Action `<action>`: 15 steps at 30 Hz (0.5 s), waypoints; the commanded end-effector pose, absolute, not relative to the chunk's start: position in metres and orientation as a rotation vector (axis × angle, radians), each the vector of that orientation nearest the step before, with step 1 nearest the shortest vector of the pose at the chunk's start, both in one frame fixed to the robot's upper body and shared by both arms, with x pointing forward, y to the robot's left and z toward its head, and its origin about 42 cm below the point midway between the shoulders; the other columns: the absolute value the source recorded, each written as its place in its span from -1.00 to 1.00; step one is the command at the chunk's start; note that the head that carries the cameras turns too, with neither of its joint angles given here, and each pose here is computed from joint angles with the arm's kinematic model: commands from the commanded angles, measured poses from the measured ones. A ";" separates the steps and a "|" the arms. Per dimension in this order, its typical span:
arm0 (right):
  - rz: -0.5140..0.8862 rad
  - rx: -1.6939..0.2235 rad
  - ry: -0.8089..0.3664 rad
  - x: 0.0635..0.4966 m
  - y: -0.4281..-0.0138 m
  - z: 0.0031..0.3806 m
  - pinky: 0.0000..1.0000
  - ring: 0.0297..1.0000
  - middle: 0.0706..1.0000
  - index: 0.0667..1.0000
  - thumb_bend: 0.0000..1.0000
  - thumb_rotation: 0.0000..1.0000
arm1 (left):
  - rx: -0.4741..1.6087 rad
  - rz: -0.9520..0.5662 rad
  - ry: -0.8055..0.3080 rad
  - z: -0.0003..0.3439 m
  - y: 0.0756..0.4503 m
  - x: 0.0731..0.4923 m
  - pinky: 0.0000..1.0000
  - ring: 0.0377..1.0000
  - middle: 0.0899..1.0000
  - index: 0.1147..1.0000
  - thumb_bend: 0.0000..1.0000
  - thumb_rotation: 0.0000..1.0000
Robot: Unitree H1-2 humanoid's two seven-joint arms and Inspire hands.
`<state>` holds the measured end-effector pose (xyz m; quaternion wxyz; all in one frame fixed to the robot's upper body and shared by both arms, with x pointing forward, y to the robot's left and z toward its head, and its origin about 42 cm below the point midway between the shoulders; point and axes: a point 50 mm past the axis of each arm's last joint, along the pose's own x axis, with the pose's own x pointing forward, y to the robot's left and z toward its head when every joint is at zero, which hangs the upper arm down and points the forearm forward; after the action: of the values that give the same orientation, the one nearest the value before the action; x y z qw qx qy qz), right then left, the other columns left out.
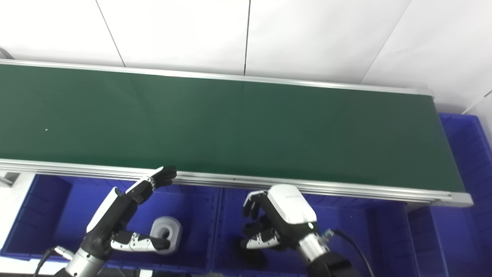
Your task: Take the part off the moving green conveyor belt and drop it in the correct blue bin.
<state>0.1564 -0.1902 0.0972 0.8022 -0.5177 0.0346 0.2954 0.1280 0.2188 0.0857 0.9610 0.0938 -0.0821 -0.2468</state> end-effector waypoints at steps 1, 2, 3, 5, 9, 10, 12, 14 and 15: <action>0.664 -1.177 0.135 0.163 -0.188 0.096 -0.48 -0.37 -0.12 -0.09 0.05 -1.00 | 0.181 -0.493 -0.225 0.096 0.219 0.132 0.69 0.76 0.79 0.74 0.66 -0.18; 0.695 -1.213 0.162 0.165 -0.187 0.095 -0.33 -0.20 -0.11 -0.08 0.05 -1.00 | 0.181 -0.494 -0.226 0.096 0.219 0.132 0.68 0.75 0.79 0.74 0.66 -0.18; 0.735 -1.253 0.188 0.167 -0.185 0.094 -0.16 -0.02 0.08 -0.08 0.03 -0.85 | 0.183 -0.494 -0.226 0.096 0.219 0.133 0.68 0.75 0.79 0.74 0.66 -0.18; 0.811 -1.325 0.227 0.170 -0.181 0.096 0.40 0.43 0.47 0.48 0.03 -0.25 | 0.183 -0.494 -0.226 0.095 0.219 0.133 0.66 0.74 0.79 0.74 0.65 -0.17; 0.841 -1.389 0.263 0.169 -0.178 0.100 0.93 0.84 0.79 0.75 0.11 0.37 | 0.176 -0.494 -0.220 0.096 0.218 0.133 0.65 0.75 0.79 0.74 0.66 -0.18; 0.824 -1.394 0.250 0.167 -0.178 0.102 0.94 0.85 0.80 0.76 0.12 0.39 | 0.177 -0.493 -0.219 0.096 0.219 0.132 0.65 0.75 0.79 0.74 0.66 -0.18; 0.787 -1.391 0.226 0.163 -0.178 0.104 0.99 0.91 0.84 0.78 0.13 0.47 | 0.180 -0.489 -0.217 0.096 0.219 0.131 0.66 0.74 0.78 0.74 0.67 -0.17; 0.747 -1.384 0.198 0.158 -0.178 0.107 1.00 0.94 0.84 0.78 0.16 0.47 | 0.182 -0.490 -0.220 0.096 0.219 0.131 0.67 0.74 0.78 0.74 0.66 -0.18; 0.725 -1.380 0.183 0.156 -0.178 0.108 1.00 0.96 0.85 0.79 0.17 0.47 | 0.183 -0.490 -0.222 0.095 0.219 0.130 0.68 0.75 0.79 0.74 0.66 -0.17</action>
<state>0.1562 -0.1796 0.0976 0.6930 -0.6187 0.1126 0.3525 0.1299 0.2190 0.0861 0.9633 0.0881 -0.0822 -0.2398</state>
